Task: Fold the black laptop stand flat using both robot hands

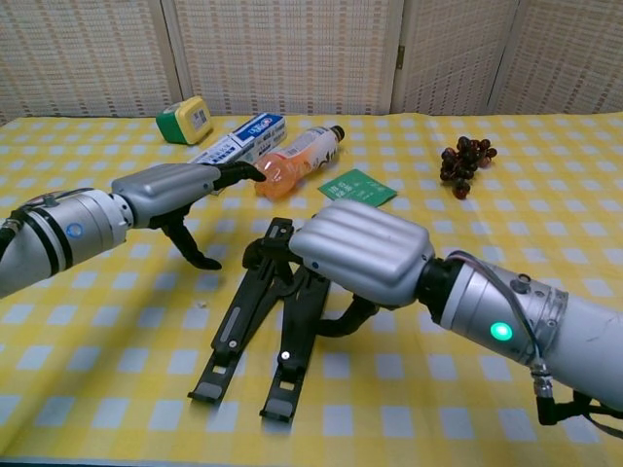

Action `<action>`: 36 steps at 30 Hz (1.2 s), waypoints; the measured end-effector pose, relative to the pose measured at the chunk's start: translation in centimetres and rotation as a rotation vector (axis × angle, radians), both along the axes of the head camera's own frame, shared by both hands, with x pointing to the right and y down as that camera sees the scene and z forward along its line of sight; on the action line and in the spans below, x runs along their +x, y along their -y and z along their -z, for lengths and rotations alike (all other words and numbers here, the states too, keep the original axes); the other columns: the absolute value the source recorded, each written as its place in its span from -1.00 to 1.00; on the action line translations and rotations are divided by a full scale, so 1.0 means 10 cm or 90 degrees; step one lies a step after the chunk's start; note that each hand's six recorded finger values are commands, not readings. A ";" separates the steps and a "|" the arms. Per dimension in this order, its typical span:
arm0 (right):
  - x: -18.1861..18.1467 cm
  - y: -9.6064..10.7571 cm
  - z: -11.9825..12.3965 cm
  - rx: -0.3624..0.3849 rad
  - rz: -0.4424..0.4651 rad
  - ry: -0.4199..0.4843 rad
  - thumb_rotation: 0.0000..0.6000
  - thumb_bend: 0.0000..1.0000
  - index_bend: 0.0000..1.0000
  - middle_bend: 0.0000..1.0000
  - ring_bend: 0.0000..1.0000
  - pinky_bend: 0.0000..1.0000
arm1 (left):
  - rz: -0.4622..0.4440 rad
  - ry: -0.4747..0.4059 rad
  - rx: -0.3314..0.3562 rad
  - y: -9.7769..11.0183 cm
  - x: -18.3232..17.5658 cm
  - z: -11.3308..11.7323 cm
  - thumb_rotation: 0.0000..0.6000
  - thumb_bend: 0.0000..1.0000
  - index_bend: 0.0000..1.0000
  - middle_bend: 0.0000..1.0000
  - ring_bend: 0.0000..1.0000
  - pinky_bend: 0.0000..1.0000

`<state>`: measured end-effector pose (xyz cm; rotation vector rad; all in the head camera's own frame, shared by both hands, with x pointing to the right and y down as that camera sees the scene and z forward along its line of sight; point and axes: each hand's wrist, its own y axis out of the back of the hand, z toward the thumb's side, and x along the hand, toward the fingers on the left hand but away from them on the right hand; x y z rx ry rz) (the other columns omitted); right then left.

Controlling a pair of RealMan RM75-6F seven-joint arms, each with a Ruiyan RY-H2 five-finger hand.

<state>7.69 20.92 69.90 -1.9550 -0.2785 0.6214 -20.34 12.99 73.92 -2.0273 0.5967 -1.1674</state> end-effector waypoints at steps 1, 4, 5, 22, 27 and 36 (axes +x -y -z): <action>-0.01 0.00 0.03 -0.008 0.010 -0.004 1.00 -0.52 -0.83 -0.46 -0.40 -0.62 | 0.004 0.000 0.003 0.02 -0.03 0.02 1.00 -0.65 -1.00 -1.00 -1.00 -1.00; -0.05 0.01 0.06 -0.028 0.050 -0.038 1.00 -0.52 -0.98 -0.67 -0.65 -0.86 | 0.018 0.000 0.009 0.07 -0.12 0.08 1.00 -0.65 -1.00 -1.00 -1.00 -1.00; -0.06 0.01 0.06 -0.035 0.068 -0.056 1.00 -0.52 -1.00 -0.73 -0.72 -0.92 | 0.024 -0.001 0.010 0.08 -0.15 0.10 1.00 -0.65 -1.00 -1.00 -1.00 -1.00; -0.44 0.19 -0.07 -0.026 0.209 -0.223 1.00 -0.51 -1.00 -0.92 -0.96 -1.00 | 0.066 0.005 0.012 0.15 -0.44 0.18 1.00 -0.65 -1.00 -1.00 -1.00 -1.00; -0.51 0.19 -0.13 -0.033 0.217 -0.240 1.00 -0.52 -1.00 -0.88 -0.97 -1.00 | 0.074 0.007 0.012 0.15 -0.50 0.18 1.00 -0.65 -1.00 -1.00 -1.00 -1.00; -0.57 0.19 -0.19 -0.041 0.224 -0.263 1.00 -0.52 -1.00 -0.72 -0.89 -1.00 | 0.081 0.005 0.010 0.15 -0.53 0.17 1.00 -0.65 -1.00 -1.00 -1.00 -1.00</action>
